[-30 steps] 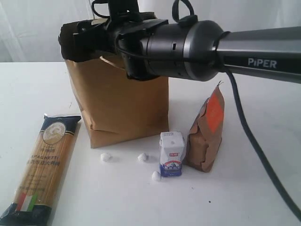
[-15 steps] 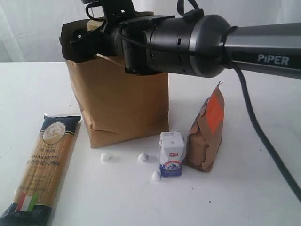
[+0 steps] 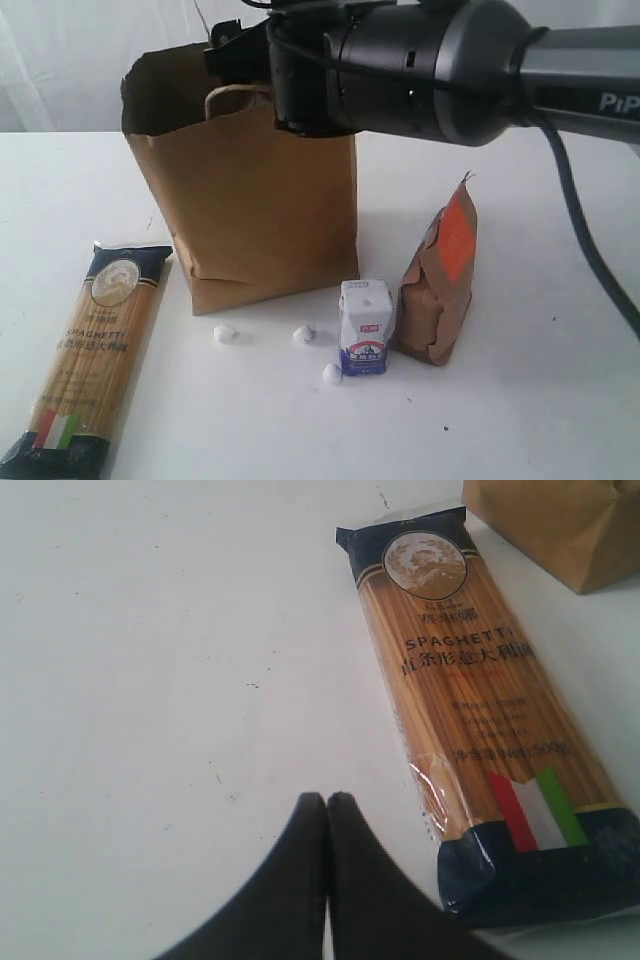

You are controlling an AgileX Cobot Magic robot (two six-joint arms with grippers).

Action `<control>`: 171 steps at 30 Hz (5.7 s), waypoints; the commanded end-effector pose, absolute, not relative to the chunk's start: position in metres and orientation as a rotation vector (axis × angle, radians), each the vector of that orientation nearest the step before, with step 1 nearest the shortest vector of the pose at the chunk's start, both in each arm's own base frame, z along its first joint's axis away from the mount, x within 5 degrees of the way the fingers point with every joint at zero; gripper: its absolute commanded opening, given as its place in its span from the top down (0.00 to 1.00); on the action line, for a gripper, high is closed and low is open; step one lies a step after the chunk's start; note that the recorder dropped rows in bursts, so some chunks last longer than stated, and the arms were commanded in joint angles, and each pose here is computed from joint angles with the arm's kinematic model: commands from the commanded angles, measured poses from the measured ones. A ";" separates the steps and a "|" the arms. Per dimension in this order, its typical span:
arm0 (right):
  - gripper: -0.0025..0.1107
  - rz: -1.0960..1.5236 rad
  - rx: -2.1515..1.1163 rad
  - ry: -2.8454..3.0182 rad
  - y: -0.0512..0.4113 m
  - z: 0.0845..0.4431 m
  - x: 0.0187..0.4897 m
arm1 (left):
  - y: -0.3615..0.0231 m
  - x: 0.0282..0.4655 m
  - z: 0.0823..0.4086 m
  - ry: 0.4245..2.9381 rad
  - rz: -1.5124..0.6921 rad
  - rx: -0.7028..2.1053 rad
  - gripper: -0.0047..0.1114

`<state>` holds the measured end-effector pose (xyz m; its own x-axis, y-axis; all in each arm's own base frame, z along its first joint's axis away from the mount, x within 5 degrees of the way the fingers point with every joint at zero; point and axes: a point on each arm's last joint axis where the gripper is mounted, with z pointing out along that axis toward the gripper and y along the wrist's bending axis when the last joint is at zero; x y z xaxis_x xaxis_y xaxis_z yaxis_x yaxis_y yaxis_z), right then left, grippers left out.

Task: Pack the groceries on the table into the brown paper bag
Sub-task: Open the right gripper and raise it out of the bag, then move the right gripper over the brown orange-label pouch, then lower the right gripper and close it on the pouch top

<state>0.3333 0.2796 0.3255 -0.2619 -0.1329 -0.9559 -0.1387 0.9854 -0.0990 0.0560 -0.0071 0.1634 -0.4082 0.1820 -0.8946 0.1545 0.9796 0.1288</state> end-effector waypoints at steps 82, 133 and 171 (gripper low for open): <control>0.98 -0.597 0.603 1.705 -0.028 0.386 0.325 | -0.007 0.056 0.162 2.002 0.020 0.224 0.96; 0.34 0.026 -0.174 2.913 0.123 0.296 0.330 | -0.007 0.056 0.162 2.002 0.020 0.224 0.96; 0.35 0.131 -0.099 2.914 0.140 0.290 0.361 | -0.007 0.056 0.162 2.002 0.020 0.224 0.96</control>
<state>0.3596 0.1415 0.2945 -0.9695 -0.0635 -0.2368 -0.0875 0.9919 0.0921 0.0559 -0.0072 0.1631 -0.4114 0.1823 -0.8930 0.1555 0.9795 0.1283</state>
